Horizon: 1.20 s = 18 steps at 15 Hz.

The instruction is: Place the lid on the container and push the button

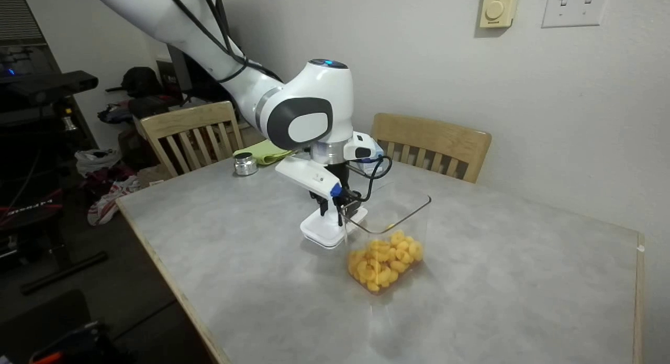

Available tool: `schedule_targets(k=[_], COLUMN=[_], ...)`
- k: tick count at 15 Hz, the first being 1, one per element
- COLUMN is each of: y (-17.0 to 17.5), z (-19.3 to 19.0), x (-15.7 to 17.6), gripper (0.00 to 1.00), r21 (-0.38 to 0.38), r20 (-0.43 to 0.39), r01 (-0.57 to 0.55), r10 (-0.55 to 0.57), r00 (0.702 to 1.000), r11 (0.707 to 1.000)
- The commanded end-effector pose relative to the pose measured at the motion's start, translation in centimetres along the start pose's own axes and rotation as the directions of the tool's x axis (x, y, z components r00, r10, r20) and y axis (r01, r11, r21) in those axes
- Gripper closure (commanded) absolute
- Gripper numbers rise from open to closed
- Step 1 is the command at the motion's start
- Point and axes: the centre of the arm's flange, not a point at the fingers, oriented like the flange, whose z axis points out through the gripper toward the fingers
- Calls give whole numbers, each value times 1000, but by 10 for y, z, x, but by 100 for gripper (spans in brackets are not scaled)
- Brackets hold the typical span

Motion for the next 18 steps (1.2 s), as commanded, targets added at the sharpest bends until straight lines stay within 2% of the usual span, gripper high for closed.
schedule_targets(k=[1, 8, 12, 14, 18], y=[-2, -19, -18, -11, 13], z=[-45, -137, -174, -187, -203], x=[-2, 8, 8, 6, -2], gripper=[71, 71, 71, 71, 71], r21=[-10, -76, -168, -214, -314], r20=[-60, -187, -267, -311, -381], r01=[21, 26, -69, -151, -345], r10=[-21, -40, 22, 79, 215], r00=[998, 982, 963, 947, 899], r11=[1000, 997, 983, 965, 885])
